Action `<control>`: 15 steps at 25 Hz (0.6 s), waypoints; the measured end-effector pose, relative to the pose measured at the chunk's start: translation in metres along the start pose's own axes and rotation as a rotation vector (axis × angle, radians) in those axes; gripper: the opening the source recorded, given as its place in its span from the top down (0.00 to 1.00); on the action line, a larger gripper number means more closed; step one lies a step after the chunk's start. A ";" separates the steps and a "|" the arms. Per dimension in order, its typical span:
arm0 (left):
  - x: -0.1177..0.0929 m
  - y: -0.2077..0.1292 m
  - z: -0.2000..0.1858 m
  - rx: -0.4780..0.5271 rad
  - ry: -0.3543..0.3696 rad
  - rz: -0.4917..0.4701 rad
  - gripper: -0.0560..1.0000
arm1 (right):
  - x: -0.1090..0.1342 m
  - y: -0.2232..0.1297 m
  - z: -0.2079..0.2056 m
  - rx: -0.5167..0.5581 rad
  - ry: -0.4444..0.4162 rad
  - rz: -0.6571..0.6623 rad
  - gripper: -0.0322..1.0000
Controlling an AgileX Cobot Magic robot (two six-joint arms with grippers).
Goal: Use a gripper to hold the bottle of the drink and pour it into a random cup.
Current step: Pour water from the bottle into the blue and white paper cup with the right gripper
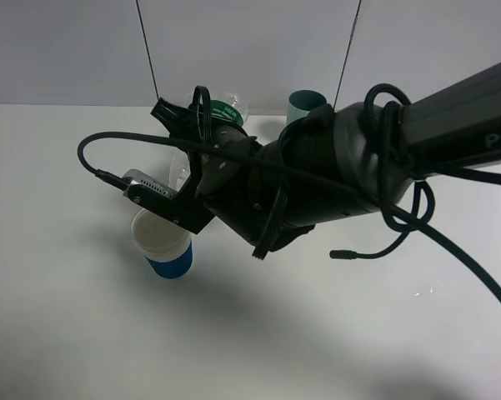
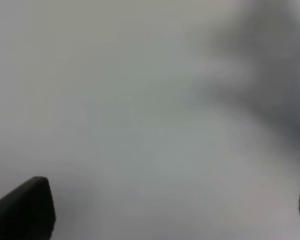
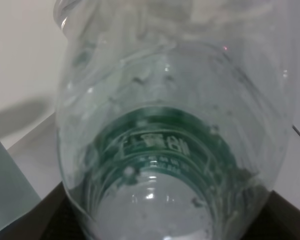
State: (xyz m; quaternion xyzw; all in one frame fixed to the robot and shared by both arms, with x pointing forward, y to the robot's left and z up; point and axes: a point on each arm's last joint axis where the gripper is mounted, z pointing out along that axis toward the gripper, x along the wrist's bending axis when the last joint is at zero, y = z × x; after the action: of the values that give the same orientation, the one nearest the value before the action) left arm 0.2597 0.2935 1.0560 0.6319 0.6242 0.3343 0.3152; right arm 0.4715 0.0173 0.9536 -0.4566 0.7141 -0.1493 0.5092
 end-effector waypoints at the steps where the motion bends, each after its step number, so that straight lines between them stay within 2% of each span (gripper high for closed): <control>1: 0.000 0.000 0.000 0.000 0.000 0.000 0.01 | 0.000 0.000 0.000 0.000 0.000 0.000 0.42; 4: 0.000 0.000 0.000 0.000 0.000 0.000 0.01 | 0.000 0.000 0.000 0.000 0.000 0.013 0.42; 7: 0.000 0.000 0.000 0.000 0.000 0.000 0.01 | 0.000 0.001 0.000 -0.007 0.004 0.100 0.42; 15: 0.000 0.000 0.000 0.000 0.000 0.000 0.01 | 0.001 0.004 0.000 -0.044 0.027 0.604 0.42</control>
State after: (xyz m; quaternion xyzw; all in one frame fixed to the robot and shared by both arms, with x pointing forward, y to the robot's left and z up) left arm 0.2597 0.2935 1.0560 0.6319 0.6242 0.3343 0.3152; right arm 0.4691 0.0188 0.9500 -0.2324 0.8272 0.0184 0.5113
